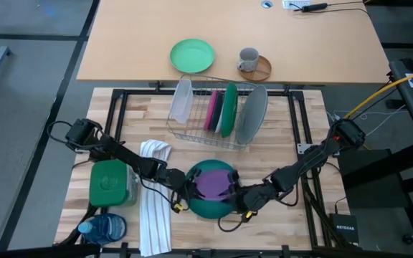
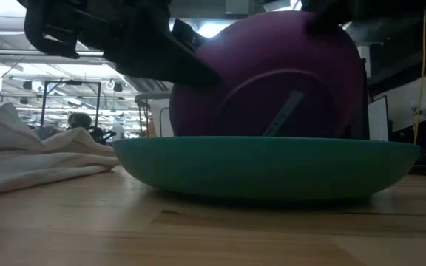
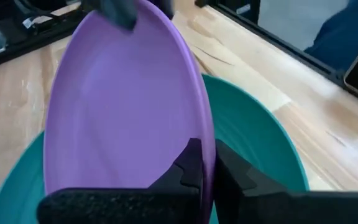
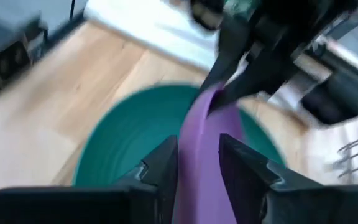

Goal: Sort dishes
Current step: Put the violet plate in the dish rack

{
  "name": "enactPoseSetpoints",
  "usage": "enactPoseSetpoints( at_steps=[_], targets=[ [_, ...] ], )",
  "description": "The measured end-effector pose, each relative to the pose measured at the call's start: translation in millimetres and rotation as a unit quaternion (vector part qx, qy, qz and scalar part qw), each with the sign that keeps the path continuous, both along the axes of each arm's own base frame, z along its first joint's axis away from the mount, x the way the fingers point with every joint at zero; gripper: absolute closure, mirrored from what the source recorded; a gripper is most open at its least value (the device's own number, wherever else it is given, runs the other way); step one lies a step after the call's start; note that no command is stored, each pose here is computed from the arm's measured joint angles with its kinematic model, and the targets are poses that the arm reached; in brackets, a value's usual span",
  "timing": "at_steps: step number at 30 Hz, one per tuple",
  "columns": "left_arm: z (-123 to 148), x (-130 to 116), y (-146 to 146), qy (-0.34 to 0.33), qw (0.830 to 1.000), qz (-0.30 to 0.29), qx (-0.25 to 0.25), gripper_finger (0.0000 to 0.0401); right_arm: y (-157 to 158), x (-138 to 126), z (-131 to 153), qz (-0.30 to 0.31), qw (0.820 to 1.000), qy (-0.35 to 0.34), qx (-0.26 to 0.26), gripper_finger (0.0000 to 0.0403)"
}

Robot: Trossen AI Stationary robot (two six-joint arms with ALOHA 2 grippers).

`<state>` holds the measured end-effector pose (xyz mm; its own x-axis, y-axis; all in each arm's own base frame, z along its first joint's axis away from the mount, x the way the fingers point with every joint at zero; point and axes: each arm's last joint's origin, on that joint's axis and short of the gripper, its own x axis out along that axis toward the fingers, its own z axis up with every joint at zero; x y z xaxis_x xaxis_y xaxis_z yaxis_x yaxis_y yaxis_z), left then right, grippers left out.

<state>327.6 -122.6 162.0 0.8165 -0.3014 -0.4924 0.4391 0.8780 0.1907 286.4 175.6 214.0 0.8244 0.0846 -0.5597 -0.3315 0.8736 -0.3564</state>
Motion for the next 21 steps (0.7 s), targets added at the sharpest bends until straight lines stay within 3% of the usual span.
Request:
enactPoseSetpoints(
  at_steps=[6, 14, 21],
  targets=[
    [9.4, 3.0, -1.2, -0.022, 0.996, 0.03, -0.076, 0.0398, 3.9, 4.4, 25.0, 0.012, 0.999, 0.041, -0.009, 0.0281],
    [27.2, 2.4, -1.3, -0.034, 0.979, 0.073, -0.186, 0.0399, 2.6, 3.6, 72.7, -0.005, 0.994, 0.097, -0.044, 0.0281],
    [44.2, 2.8, 1.4, -0.075, 0.96, 0.103, -0.248, 0.0399, -8.9, -10.1, 104.7, -0.048, 0.982, 0.152, -0.105, 0.0281]
  ],
)
